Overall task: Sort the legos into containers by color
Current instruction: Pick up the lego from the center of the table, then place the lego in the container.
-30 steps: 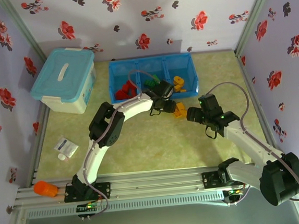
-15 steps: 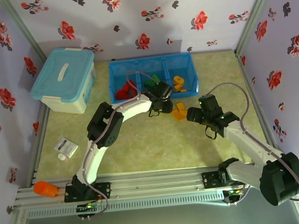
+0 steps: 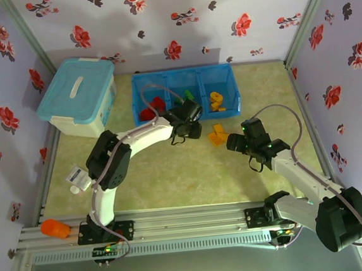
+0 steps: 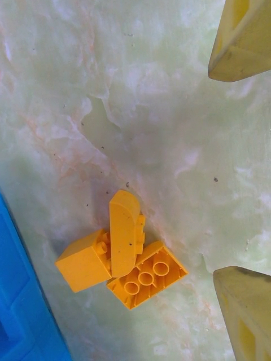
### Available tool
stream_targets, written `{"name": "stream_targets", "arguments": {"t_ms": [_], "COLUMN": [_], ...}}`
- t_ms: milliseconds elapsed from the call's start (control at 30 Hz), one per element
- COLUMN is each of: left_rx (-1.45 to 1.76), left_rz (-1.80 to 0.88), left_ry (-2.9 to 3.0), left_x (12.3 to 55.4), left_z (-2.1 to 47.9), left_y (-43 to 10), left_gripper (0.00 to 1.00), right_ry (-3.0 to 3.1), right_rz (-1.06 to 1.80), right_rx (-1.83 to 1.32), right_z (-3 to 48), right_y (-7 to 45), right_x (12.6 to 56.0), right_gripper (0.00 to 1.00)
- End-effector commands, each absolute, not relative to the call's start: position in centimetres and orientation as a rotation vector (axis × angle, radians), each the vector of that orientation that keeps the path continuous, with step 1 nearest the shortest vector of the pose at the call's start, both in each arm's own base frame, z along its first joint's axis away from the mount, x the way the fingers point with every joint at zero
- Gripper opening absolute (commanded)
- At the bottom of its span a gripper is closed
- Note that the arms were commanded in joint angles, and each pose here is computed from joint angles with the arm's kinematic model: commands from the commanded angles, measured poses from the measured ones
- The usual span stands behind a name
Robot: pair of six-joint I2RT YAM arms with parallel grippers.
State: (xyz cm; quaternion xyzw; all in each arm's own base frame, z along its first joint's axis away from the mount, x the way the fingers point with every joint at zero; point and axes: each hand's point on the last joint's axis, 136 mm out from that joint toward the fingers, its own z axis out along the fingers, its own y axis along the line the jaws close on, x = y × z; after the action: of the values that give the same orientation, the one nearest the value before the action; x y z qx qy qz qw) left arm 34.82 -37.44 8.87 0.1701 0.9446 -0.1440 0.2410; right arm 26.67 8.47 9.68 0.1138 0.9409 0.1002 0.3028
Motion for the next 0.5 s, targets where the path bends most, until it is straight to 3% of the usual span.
{"name": "stream_targets", "arguments": {"t_ms": [0, 200, 233, 300, 333, 467], "left_rx": [0.418, 0.378, 0.375, 0.381, 0.393, 0.403], "left_rz": [-0.365, -0.318, -0.31, -0.306, -0.299, -0.33], "left_ry": [2.513, 2.506, 2.507, 2.511, 2.516, 2.466], "left_x": [37.6, 42.5, 43.1, 44.0, 44.0, 43.0], "left_z": [12.9, 14.4, 14.4, 14.8, 15.2, 17.3], "left_y": [-36.0, -34.9, -34.8, -34.8, -34.8, -34.8], "left_gripper": [0.3, 0.32, 0.4, 0.76, 0.81, 0.83], "right_ry": [2.478, 2.478, 2.479, 2.478, 2.481, 2.503], "right_rz": [0.298, 0.315, 0.319, 0.329, 0.33, 0.317], "right_rx": [0.324, 0.314, 0.309, 0.294, 0.292, 0.271], "right_z": [9.9, 10.3, 10.4, 10.4, 10.3, 9.7], "right_y": [8.6, 8.7, 8.7, 8.8, 8.8, 8.7], "right_x": [26.8, 26.3, 26.1, 25.9, 25.7, 25.3], "right_gripper": [0.85, 0.85, 0.85, 0.85, 0.85, 0.85]}}
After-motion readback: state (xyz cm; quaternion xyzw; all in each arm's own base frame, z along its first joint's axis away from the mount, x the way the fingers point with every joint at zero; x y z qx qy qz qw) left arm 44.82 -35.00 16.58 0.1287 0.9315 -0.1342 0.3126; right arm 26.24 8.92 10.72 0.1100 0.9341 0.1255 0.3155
